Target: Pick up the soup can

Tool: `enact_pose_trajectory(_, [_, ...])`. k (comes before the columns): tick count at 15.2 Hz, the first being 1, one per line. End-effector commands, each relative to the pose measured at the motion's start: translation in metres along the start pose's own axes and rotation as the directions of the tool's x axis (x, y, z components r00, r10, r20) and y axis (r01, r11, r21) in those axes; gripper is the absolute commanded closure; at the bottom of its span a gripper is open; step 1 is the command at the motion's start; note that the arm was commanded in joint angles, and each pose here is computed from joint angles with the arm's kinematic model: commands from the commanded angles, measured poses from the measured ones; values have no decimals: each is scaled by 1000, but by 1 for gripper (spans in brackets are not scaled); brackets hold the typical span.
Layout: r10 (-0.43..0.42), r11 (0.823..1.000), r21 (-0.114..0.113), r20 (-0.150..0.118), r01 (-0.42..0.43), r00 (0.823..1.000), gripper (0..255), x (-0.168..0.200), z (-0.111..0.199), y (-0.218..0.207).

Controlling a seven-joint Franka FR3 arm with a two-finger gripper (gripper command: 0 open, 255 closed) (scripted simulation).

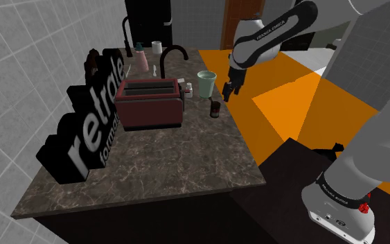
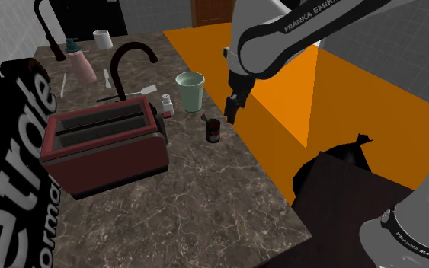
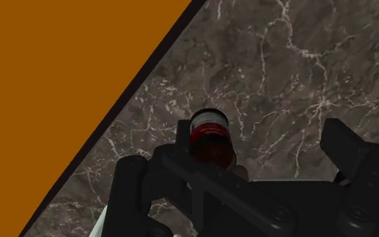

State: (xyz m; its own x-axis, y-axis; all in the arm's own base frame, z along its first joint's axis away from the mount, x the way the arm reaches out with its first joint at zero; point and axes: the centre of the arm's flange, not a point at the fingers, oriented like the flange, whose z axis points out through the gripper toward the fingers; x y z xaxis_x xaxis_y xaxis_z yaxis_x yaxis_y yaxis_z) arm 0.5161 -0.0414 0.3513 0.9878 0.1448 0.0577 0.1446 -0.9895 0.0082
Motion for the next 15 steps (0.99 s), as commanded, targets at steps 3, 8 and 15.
enact_pose_trajectory(3, [-47,999,-19,-18,47,999,0,32,40,10])
enact_pose_trajectory(8, [-94,995,-39,-34,93,995,0,67,76,17])
enact_pose_trajectory(15, [-94,995,-39,-34,93,995,0,65,116,17])
